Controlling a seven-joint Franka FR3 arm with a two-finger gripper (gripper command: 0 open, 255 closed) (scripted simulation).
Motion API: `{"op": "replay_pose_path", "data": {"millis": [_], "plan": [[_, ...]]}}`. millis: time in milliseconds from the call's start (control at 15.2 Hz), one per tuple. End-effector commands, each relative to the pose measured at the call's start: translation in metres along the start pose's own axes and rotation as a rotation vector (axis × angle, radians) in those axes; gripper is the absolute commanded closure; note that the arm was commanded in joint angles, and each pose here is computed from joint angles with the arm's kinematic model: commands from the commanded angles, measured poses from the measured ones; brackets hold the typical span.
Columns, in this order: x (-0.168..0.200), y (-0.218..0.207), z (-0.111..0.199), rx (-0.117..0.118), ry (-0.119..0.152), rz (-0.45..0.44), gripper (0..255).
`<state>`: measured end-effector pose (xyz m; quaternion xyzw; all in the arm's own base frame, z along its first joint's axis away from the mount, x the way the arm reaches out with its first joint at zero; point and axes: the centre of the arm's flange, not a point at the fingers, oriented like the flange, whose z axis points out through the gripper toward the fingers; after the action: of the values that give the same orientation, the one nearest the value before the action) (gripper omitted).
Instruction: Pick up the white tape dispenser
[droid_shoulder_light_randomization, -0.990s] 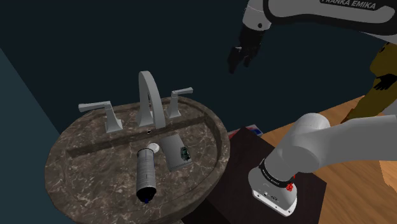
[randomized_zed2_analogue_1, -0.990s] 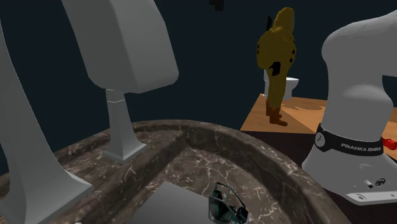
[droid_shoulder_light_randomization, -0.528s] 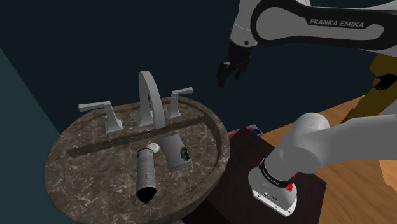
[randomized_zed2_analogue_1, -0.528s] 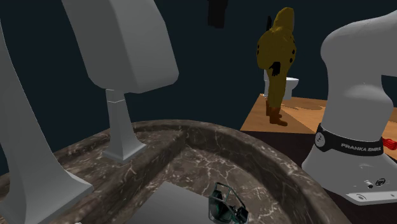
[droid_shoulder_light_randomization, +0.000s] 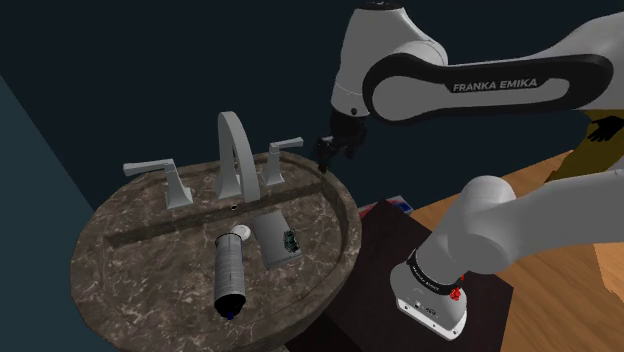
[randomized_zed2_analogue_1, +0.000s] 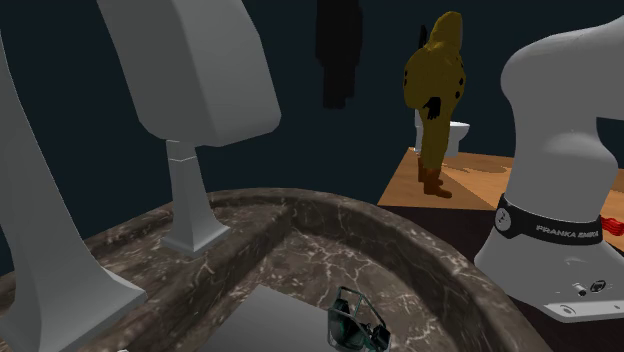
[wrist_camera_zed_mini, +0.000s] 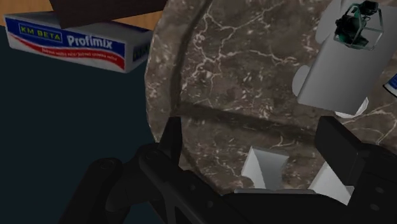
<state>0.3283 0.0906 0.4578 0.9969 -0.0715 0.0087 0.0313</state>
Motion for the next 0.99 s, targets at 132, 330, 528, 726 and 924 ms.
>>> {"op": "replay_pose_path", "data": {"millis": [132,330,528,726,924], "plan": [[-0.006,-0.041,0.032,0.008,-0.009,0.011,0],[-0.010,-0.071,0.056,0.012,-0.017,0.018,0],[-0.015,-0.101,0.080,0.017,-0.025,0.025,0],[-0.019,-0.131,0.104,0.022,-0.033,0.032,0],[-0.021,-0.147,0.121,0.025,-0.036,0.036,0]]}}
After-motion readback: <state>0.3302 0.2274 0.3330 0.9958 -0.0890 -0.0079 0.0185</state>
